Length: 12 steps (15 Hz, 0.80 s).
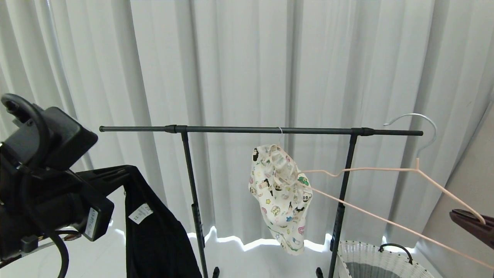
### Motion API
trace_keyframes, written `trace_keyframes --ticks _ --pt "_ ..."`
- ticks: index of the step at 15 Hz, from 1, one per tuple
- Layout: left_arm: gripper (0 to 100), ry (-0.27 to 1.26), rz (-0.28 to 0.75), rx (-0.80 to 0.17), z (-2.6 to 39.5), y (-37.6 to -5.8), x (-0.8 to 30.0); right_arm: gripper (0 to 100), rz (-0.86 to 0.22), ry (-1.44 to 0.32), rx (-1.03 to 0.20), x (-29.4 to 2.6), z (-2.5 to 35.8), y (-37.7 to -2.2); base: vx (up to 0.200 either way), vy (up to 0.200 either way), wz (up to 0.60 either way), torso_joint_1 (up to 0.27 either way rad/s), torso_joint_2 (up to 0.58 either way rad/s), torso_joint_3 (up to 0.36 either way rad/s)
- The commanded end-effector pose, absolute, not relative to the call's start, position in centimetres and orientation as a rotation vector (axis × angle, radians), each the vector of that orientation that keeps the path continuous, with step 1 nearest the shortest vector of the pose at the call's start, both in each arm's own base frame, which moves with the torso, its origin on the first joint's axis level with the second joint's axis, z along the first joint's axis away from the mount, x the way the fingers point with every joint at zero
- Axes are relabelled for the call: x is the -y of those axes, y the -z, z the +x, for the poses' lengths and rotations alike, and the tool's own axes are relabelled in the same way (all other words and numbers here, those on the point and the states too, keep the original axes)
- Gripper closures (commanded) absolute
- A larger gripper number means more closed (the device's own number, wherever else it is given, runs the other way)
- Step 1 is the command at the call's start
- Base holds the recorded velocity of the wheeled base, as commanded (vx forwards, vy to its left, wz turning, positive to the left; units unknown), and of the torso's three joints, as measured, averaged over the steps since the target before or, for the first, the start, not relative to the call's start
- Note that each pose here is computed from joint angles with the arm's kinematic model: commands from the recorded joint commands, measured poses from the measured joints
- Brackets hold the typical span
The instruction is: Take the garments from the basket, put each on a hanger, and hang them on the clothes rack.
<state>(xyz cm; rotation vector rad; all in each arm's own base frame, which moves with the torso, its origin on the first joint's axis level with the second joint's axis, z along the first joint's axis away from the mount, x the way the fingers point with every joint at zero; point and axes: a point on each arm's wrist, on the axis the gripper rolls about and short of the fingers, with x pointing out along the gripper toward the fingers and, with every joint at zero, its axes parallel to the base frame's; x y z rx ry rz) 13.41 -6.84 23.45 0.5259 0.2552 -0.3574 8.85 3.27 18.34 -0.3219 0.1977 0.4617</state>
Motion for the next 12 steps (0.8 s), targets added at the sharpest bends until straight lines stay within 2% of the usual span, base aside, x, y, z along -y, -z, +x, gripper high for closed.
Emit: trace_keyframes --ticks 1,3,6,8,12 --pt "100 0.363 0.539 -0.297 13.8 -22.5 7.0 100 -0.309 -0.618 -0.213 -5.3 9.4 -18.7 0.000 0.000 0.00 0.000 0.00 0.000" --pt "100 0.297 0.542 -0.362 15.0 -21.6 7.3 100 -0.273 -0.746 -0.250 -7.3 9.6 -18.8 0.000 0.000 0.00 0.000 0.00 0.000" --pt "100 0.115 0.434 -0.472 18.0 -20.3 8.5 100 -0.302 -0.796 -0.340 -10.0 10.3 -17.7 0.000 0.000 0.00 0.000 0.00 0.000" --pt "100 0.052 0.348 -0.494 19.2 -20.1 9.1 100 -0.257 -0.822 -0.358 -11.5 10.5 -17.9 0.000 0.000 0.00 0.000 0.00 0.000" --pt "100 0.047 0.275 -0.491 19.6 -20.3 9.6 100 -0.224 -0.841 -0.357 -14.5 11.3 -17.2 0.000 0.000 0.00 0.000 0.00 0.000"
